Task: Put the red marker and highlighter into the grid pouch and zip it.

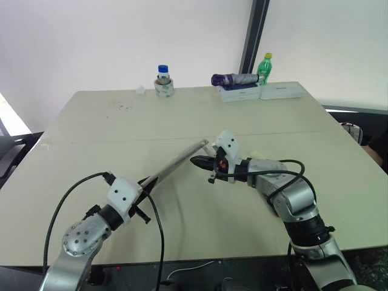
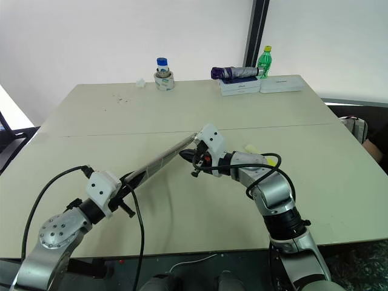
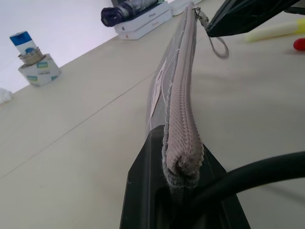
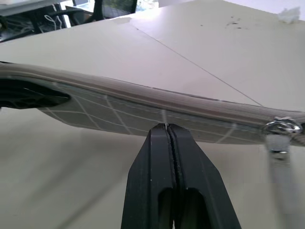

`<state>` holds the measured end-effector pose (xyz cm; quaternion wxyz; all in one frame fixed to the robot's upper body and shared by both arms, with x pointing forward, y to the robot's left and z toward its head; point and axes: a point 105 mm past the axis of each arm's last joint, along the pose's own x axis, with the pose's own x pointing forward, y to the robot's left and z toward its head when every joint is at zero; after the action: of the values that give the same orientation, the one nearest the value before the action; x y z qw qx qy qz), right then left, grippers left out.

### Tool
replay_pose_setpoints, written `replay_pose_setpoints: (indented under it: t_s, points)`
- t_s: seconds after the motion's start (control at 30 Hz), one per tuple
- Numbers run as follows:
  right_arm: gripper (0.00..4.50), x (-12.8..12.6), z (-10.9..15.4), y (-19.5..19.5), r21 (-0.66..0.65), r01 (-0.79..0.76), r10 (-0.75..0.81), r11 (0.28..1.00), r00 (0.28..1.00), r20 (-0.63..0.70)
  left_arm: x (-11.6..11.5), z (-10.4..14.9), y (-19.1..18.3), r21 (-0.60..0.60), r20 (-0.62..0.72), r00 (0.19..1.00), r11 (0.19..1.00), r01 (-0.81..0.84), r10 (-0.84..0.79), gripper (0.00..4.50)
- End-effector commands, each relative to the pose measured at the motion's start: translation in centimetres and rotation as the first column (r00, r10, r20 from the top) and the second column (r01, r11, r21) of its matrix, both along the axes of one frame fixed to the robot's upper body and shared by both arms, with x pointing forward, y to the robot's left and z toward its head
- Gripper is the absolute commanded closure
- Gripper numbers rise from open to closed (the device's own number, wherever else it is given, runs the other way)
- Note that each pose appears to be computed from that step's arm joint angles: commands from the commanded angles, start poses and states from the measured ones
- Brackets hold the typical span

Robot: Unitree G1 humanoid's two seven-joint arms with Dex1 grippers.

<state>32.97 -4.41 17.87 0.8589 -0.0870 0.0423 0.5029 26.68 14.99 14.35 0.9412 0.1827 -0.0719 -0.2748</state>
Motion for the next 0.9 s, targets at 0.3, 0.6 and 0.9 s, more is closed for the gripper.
replay_pose_setpoints:
  t_s: [0.3,0.6,0.9]
  points:
    - [2.17,0.8,1.1,-2.0,0.006,0.102,-0.102,0.995,0.993,0.057,-0.3,0.9,-0.5,-0.023,0.036,0.999,1.000,0.010,-0.009,4.50]
    - [2.17,3.0,0.5,-3.1,0.007,0.201,-0.202,0.979,0.978,0.055,-0.3,1.1,-0.6,-0.029,0.038,0.999,0.999,0.025,-0.024,4.50]
    - [2.17,3.9,0.5,-3.1,0.017,0.231,-0.231,0.973,0.970,0.070,-0.5,1.2,-0.6,-0.029,0.037,0.999,0.999,0.028,-0.027,4.50]
